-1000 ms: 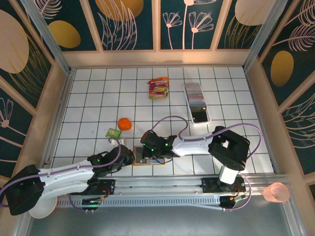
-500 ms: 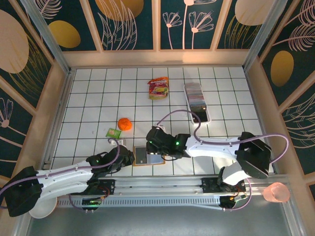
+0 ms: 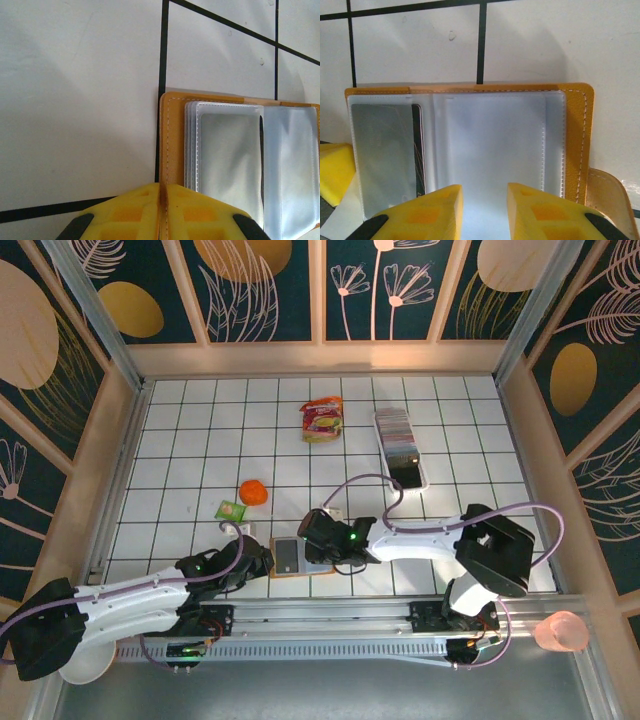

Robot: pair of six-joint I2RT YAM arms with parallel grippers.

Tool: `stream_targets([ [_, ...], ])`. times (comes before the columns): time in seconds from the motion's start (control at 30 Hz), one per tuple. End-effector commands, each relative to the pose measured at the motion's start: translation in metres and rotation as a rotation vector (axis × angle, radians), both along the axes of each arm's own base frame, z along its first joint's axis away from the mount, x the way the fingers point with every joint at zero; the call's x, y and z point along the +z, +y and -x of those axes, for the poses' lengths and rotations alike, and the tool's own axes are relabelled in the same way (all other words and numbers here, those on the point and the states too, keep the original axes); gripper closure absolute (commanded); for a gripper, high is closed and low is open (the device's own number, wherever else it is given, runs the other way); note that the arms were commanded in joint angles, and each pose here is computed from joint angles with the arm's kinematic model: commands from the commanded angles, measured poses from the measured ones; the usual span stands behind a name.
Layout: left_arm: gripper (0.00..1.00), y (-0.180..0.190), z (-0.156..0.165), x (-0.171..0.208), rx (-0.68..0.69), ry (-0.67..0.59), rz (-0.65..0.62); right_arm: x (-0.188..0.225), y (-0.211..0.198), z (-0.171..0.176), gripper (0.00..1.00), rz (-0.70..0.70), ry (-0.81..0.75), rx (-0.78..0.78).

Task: Put the credit cards into the card holder
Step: Flip over the card slot in the card holder.

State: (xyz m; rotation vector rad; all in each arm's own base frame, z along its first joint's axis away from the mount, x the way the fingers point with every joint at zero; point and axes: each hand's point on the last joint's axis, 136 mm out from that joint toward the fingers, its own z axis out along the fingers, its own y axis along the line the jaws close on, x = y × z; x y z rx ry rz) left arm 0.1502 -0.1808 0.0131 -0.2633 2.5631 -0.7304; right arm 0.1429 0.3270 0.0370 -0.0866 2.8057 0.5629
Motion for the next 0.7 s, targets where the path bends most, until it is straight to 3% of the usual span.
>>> stream_targets([
  [0.0, 0.89, 0.006, 0.008, -0.010, -0.008, 0.041, -0.028, -0.013, -0.003, 0.005, 0.70, 0.037, 0.023, 0.001],
  [0.27, 0.89, 0.005, 0.009, -0.010, -0.007, 0.043, -0.021, -0.027, 0.003, 0.012, 0.65, 0.063, 0.063, 0.019],
  [0.67, 0.90, 0.007, 0.010, -0.012, -0.001, 0.047, -0.017, -0.017, 0.042, 0.010, 0.61, -0.116, 0.069, 0.008],
])
